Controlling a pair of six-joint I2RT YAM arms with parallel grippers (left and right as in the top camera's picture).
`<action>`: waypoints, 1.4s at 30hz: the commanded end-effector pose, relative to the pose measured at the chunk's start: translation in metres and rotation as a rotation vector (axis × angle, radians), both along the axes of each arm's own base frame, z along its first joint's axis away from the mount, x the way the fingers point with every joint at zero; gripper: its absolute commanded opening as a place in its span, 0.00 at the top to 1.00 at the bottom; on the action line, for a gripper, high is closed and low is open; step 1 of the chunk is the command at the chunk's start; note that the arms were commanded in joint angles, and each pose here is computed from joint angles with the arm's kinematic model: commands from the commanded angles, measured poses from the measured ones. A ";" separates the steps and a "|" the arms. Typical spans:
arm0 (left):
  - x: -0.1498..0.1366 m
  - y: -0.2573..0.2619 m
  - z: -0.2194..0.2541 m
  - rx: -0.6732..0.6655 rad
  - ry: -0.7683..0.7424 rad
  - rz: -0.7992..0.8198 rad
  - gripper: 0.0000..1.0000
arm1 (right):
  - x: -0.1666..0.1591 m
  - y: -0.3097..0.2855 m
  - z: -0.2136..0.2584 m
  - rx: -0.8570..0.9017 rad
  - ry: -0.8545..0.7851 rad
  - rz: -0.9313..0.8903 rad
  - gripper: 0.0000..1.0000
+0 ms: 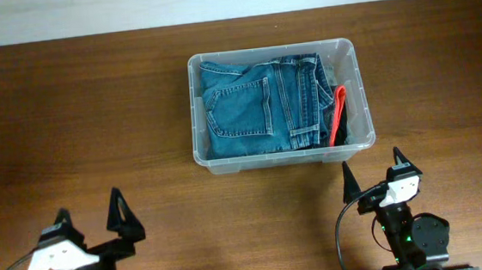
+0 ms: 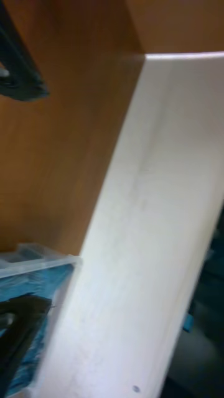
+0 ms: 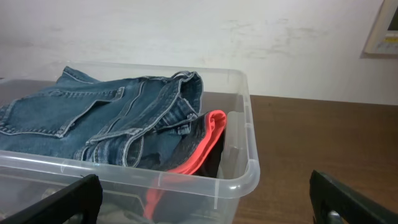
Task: Pack container
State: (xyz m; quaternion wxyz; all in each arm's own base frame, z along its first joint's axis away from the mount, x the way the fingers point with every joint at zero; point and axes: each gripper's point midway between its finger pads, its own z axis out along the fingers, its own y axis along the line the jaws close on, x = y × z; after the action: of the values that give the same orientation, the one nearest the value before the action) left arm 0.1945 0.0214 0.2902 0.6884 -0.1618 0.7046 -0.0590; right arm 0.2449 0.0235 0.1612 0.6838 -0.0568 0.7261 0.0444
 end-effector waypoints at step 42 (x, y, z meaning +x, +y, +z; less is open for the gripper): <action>0.050 -0.014 -0.119 0.360 0.035 -0.112 0.01 | 0.000 0.000 -0.002 0.001 0.002 -0.002 0.02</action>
State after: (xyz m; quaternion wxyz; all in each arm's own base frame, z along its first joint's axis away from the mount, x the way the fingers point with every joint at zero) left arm 0.2446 0.0093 0.1794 0.6984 -0.0270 0.7151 0.0123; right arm 0.2449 0.0235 0.1612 0.6838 -0.0569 0.7261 0.0443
